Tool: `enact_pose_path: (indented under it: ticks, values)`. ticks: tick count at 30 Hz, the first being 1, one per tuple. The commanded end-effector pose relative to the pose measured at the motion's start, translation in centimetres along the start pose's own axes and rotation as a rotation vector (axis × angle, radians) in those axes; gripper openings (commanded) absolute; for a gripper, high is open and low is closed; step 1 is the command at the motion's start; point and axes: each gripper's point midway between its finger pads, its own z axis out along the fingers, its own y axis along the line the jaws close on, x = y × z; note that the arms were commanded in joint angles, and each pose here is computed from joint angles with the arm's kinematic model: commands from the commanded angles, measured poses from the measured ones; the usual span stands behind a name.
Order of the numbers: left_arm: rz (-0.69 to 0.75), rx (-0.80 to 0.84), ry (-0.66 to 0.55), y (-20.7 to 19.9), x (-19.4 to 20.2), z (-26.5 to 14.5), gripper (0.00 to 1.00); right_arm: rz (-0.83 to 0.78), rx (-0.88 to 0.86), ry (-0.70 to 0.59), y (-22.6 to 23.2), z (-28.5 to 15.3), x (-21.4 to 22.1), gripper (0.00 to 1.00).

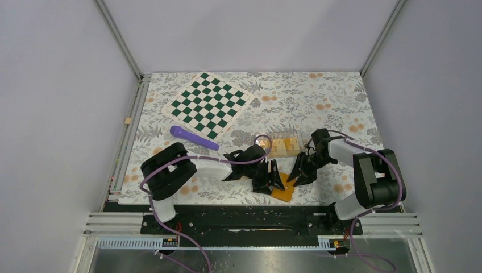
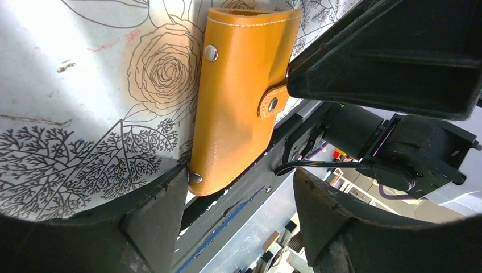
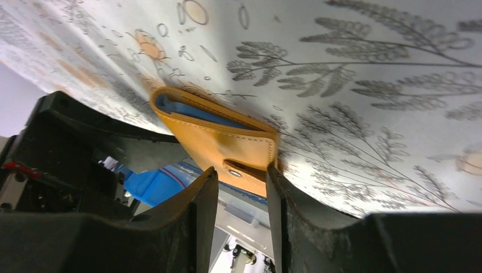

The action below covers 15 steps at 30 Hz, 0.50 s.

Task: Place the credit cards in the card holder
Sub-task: Open the card holder at the center of the board.

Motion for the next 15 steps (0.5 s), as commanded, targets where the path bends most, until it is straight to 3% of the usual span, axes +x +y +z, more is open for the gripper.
enact_pose_path:
  ticks: [1,6,15]
  values:
    - [-0.002,0.028,-0.04,-1.8,-1.0,0.0,0.67,-0.042,0.107,-0.031,-1.0,-1.2,0.1,0.44]
    - [-0.013,-0.064,-0.046,0.1,-0.9,0.0,0.67,-0.026,0.212,-0.121,-3.0,-2.1,0.0,0.51]
    - [0.001,-0.069,-0.044,-0.2,-1.2,0.2,0.62,-0.029,0.129,0.005,-2.1,-0.2,0.4,0.54]
